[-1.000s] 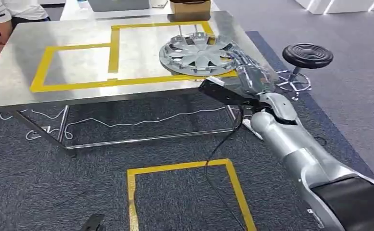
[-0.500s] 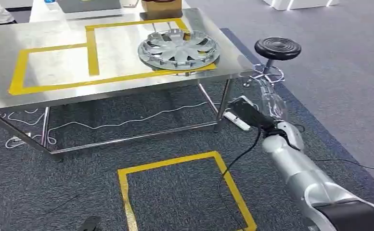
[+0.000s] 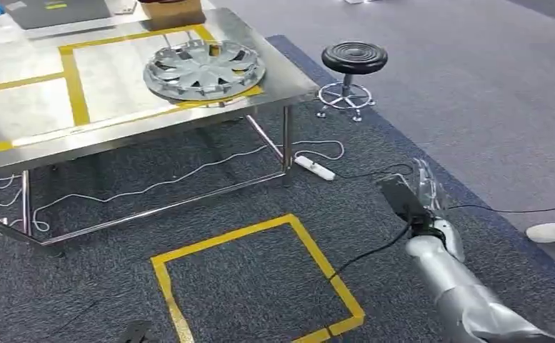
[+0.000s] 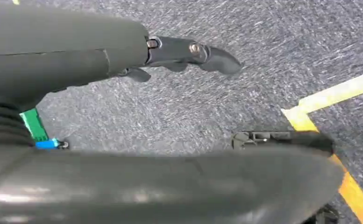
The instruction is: Take the parts from the cabinet and place them on the table.
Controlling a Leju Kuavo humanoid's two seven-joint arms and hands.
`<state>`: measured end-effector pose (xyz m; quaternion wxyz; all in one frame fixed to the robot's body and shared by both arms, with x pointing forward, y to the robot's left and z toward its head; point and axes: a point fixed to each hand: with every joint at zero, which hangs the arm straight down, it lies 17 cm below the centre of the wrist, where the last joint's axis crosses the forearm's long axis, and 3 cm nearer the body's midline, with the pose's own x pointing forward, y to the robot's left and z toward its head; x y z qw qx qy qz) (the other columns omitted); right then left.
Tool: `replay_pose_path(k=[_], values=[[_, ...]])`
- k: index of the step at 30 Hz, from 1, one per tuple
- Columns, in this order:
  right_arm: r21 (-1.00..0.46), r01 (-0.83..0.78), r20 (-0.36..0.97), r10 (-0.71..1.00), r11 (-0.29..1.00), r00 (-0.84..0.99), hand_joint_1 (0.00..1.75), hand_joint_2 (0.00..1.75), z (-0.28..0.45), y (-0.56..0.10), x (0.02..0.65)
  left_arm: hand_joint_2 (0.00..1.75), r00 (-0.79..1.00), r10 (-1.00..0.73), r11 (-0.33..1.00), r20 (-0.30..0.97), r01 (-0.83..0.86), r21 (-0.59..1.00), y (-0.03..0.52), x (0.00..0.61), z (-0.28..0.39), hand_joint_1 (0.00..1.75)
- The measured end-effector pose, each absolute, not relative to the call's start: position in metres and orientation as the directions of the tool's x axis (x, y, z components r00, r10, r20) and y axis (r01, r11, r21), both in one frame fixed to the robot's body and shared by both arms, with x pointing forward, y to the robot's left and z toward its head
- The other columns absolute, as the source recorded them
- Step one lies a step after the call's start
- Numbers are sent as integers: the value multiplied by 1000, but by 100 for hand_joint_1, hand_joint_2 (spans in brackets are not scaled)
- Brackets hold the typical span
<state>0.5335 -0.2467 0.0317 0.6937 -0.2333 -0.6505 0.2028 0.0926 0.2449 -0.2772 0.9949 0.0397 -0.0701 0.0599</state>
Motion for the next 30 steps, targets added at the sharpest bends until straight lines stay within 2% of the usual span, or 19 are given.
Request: replay_pose_path(k=[3,5,7,11,20,25,30], values=[[-523,27,835,506,852,216,0,0,-13,-266,507,175,983,114,990,142,-125,71,245,91,-278,0],[-469,11,823,432,883,368,0,0,-66,-279,467,175,984,114,990,137,-124,71,245,87,-278,0],[-416,5,776,352,910,524,0,0,-121,-291,413,175,985,114,990,133,-123,69,244,84,-278,0],[-347,25,662,226,938,715,0,0,-189,-304,322,175,985,113,990,133,-123,70,245,84,-279,0],[-259,81,484,57,963,873,0,0,-245,-302,208,175,987,105,992,122,-113,63,241,79,-279,0],[-211,72,322,0,975,947,0,0,-268,-281,135,175,987,103,992,122,-112,63,240,79,-279,0],[-167,57,231,-17,984,973,0,0,-274,-253,106,175,986,95,992,136,-105,64,241,87,-278,0]])
